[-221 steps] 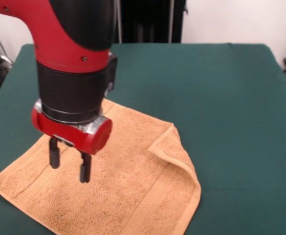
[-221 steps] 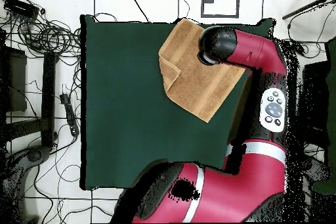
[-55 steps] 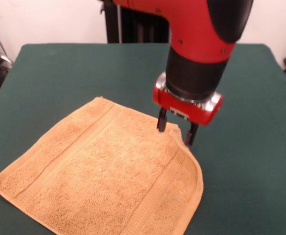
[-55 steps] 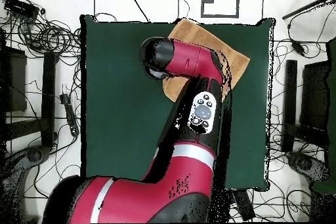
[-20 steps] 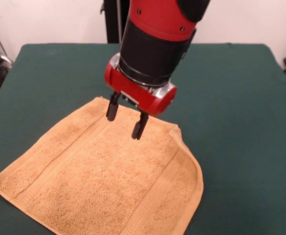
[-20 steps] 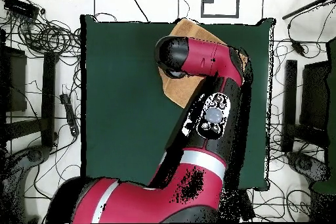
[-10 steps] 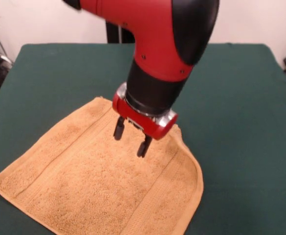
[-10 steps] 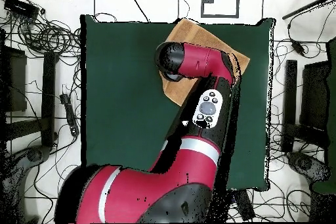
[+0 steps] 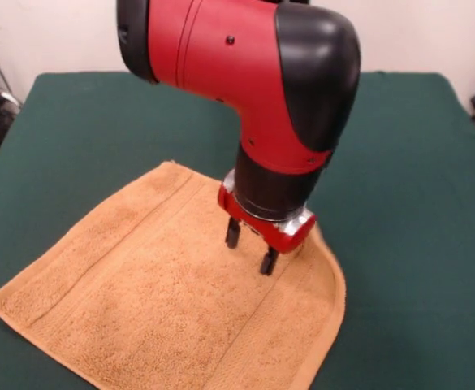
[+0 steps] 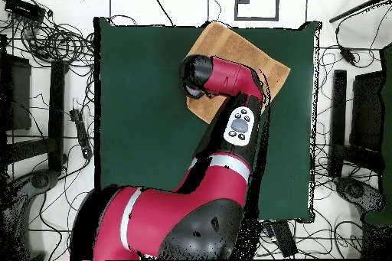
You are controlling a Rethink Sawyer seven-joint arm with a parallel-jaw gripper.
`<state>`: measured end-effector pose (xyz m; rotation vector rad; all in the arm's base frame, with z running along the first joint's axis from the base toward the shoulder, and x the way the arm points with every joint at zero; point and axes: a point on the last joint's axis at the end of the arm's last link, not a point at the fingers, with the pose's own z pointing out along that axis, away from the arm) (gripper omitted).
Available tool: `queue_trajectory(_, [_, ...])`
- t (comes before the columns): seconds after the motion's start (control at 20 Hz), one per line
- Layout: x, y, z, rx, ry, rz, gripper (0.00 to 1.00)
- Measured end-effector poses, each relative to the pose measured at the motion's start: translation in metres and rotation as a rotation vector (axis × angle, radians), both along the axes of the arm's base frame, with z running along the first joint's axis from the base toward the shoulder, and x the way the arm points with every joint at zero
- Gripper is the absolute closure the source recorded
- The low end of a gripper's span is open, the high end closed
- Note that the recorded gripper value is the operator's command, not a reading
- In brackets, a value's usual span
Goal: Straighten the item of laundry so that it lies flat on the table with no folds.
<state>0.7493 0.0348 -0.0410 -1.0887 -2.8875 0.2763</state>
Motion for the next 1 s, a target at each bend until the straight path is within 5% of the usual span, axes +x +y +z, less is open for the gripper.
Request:
queue_trajectory(0.4, [-0.002,0.043,0.007,0.035,-0.020,-0.124,0.00])
queue_trajectory(0.75, [-0.002,0.078,0.021,0.032,-0.040,-0.128,0.00])
queue_trajectory(1.0, [0.004,0.051,0.028,-0.008,-0.080,-0.115,0.00])
